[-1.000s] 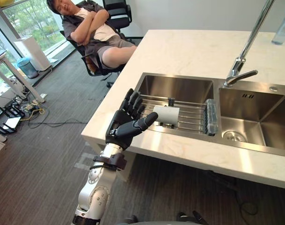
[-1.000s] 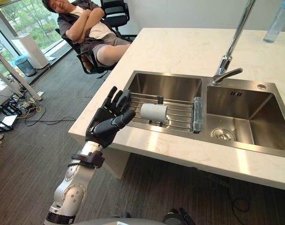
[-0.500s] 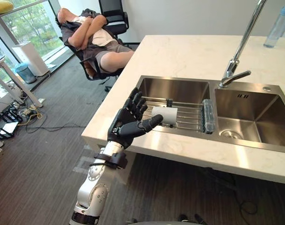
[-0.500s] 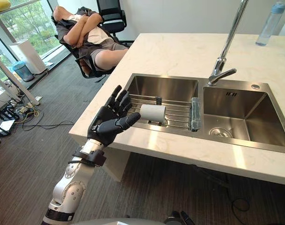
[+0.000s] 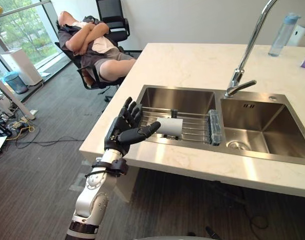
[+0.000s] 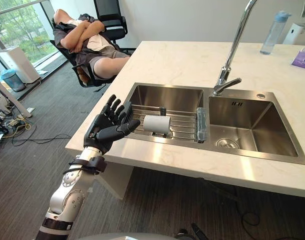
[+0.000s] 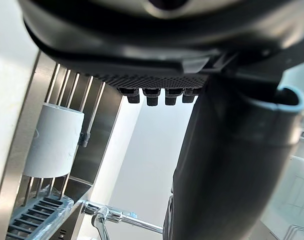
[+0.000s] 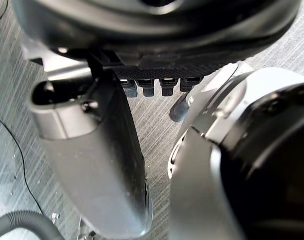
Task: Walk over to the sink, pick up the cup, carry it to the dishwasher, place the cup inside the dishwasher, then close the dishwasher door
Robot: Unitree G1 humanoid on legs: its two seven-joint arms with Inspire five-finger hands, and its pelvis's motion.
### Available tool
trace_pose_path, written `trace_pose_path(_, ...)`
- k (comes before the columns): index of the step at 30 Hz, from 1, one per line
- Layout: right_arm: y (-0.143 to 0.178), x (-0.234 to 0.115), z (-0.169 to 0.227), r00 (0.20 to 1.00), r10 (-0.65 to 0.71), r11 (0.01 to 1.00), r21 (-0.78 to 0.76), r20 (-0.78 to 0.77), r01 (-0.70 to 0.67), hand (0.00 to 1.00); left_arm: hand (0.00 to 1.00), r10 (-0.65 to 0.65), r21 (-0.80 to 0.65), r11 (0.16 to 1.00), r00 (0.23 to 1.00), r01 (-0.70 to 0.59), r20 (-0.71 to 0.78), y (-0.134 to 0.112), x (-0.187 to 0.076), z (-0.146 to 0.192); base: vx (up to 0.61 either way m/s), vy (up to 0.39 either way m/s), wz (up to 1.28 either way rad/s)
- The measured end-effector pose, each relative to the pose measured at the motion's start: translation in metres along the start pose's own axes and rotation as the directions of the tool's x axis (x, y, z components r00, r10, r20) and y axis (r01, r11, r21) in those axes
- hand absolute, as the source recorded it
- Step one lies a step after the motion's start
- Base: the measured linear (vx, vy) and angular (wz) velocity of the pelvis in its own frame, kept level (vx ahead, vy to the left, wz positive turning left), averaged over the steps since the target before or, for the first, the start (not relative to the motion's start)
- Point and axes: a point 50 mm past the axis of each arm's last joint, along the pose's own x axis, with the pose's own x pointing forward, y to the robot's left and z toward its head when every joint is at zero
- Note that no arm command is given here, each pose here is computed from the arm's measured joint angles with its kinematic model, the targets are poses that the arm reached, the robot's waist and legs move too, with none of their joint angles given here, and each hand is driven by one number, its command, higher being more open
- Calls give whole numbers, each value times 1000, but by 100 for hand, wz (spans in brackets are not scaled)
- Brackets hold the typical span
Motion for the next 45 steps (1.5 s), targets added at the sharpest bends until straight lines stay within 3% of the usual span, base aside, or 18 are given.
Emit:
trace_pose_path(4,1,-1,-3,1000,-7,999,51,9,6,100,100,-35,25,999,994,33,105,-11,4,17,-38,54,-6)
trace_pose_path(9,7,-1,-11,1000,26,998,57,-3,-26,100,100,-4,56,998,982,-7,187,-3,2,33,39,-14,-2)
trace_pose_path(14,1,-2,-17,1000,14,999,41,-2,-14,100,100,51,31,998,973,-59,227,7,0,40,124,-87,-13)
trace_pose_path(24,-2,-4,-21,999,-9,998,58,35,7,100,100,88,-19,996,972,-86,220,1,1,34,69,-8,3)
trace_pose_path(29,-13,-6,-12,996,-25,998,-49,87,29,100,100,167,-19,986,965,-167,202,6,1,26,-33,-51,-3)
trace_pose_path(35,-23,-9,-2,991,-41,986,-157,127,61,100,100,223,-6,973,931,-232,288,17,-8,37,87,-169,-6)
trace_pose_path(41,-23,-9,6,989,-44,983,-171,142,68,100,100,69,17,996,884,-87,462,-4,-19,72,193,-119,-24)
trace_pose_path(45,-24,-9,8,987,-47,985,-155,156,72,100,100,21,6,1000,872,-28,488,-10,-17,81,177,34,2)
